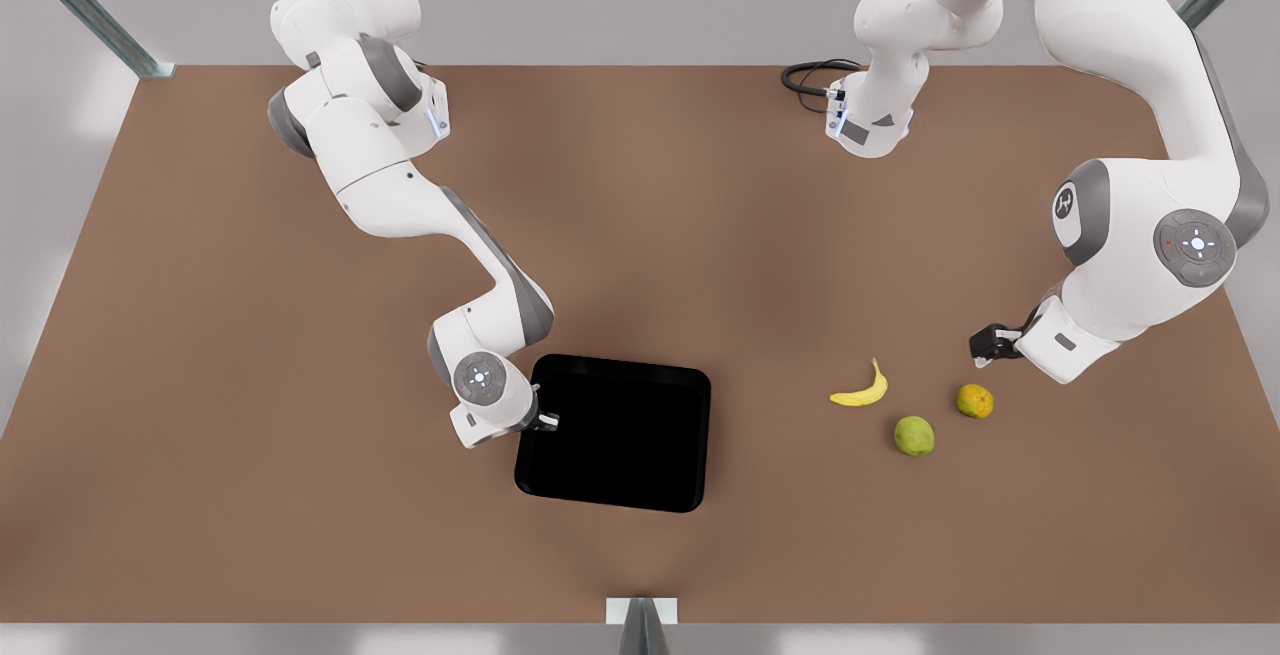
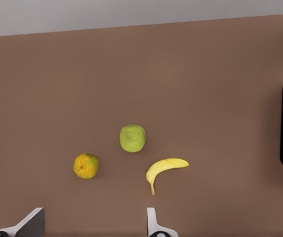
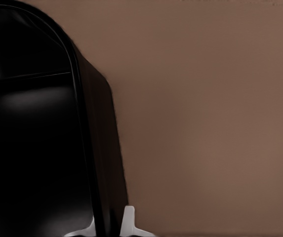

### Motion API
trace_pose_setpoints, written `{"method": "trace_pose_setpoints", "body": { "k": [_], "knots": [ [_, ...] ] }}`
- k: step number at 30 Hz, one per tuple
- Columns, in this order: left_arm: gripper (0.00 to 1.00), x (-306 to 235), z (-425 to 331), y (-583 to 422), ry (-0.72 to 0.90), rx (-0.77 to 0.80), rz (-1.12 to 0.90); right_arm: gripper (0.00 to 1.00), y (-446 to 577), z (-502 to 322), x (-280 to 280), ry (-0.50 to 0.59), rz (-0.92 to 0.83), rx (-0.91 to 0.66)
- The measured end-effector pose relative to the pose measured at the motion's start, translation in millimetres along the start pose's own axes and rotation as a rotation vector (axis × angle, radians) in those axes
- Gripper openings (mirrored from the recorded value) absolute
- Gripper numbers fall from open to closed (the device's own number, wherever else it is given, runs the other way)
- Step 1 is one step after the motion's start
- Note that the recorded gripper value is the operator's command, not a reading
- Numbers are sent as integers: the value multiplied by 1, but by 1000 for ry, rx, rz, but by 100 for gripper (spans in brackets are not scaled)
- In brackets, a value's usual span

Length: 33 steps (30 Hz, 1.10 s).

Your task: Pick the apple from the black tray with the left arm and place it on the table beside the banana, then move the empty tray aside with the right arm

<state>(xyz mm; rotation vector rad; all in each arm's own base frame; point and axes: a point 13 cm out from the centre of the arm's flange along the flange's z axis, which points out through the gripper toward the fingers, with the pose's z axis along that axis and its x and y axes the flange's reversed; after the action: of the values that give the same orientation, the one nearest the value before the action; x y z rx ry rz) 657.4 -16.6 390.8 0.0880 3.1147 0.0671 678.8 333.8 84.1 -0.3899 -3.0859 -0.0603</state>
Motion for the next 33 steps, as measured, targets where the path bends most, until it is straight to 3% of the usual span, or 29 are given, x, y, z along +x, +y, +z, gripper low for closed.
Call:
{"method": "trace_pose_setpoints", "body": {
  "k": [7, 11, 24, 33],
  "knots": [
    [100, 0, 0, 0, 0, 0, 1, 28, 9, -31, -3, -23, -19, -28],
    [100, 0, 0, 1, 0, 0, 0, 14, 17, -46, 1, -22, -30, -45],
    [100, 0, 0, 1, 0, 0, 0, 14, 1, -108, -5, 11, -17, -87],
    [100, 0, 0, 2, -1, -1, -1, 14, -66, -166, -32, 29, -24, -42]
  ]
}}
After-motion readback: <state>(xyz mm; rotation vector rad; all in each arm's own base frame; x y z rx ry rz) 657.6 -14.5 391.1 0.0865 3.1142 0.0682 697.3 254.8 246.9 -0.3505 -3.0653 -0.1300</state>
